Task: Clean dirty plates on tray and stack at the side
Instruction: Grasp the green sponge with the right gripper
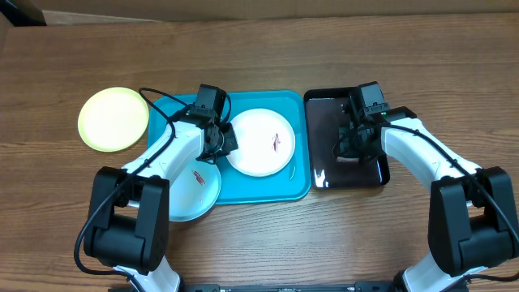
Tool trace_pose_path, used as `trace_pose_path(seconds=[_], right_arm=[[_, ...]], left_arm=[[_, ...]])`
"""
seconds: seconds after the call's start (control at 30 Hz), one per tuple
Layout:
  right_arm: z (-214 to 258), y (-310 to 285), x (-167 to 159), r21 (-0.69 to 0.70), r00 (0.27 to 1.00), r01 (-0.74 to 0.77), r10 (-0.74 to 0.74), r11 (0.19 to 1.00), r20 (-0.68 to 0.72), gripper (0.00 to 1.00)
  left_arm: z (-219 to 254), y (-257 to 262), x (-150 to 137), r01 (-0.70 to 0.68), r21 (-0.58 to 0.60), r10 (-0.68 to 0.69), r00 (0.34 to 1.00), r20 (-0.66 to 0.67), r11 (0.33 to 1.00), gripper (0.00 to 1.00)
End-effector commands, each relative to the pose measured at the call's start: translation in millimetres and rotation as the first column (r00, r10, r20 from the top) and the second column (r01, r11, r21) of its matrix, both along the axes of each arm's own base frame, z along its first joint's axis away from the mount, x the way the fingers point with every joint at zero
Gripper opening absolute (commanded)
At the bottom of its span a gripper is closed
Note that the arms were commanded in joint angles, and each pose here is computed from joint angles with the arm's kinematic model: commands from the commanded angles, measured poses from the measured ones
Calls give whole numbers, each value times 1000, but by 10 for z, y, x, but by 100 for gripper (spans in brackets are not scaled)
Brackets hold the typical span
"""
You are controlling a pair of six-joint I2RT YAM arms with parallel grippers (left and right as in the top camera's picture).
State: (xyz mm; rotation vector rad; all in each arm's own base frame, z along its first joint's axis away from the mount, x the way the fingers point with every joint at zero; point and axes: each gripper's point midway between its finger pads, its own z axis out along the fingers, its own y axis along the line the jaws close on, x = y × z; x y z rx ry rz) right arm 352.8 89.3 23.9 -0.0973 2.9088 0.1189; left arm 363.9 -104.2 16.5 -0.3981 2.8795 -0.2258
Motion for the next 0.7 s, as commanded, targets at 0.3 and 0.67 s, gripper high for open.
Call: trace_pose_path(seconds=[0.3, 0.67], right_arm=[[-14, 27, 4, 6, 1000, -9, 9, 1000, 6, 46], [-13, 22, 14, 2, 1000, -8, 8, 1000, 11, 52]], left_arm=[[72, 46, 22, -102, -16, 102, 995, 10, 995, 22], [70, 46, 19, -95, -14, 95, 995, 10, 995, 22]])
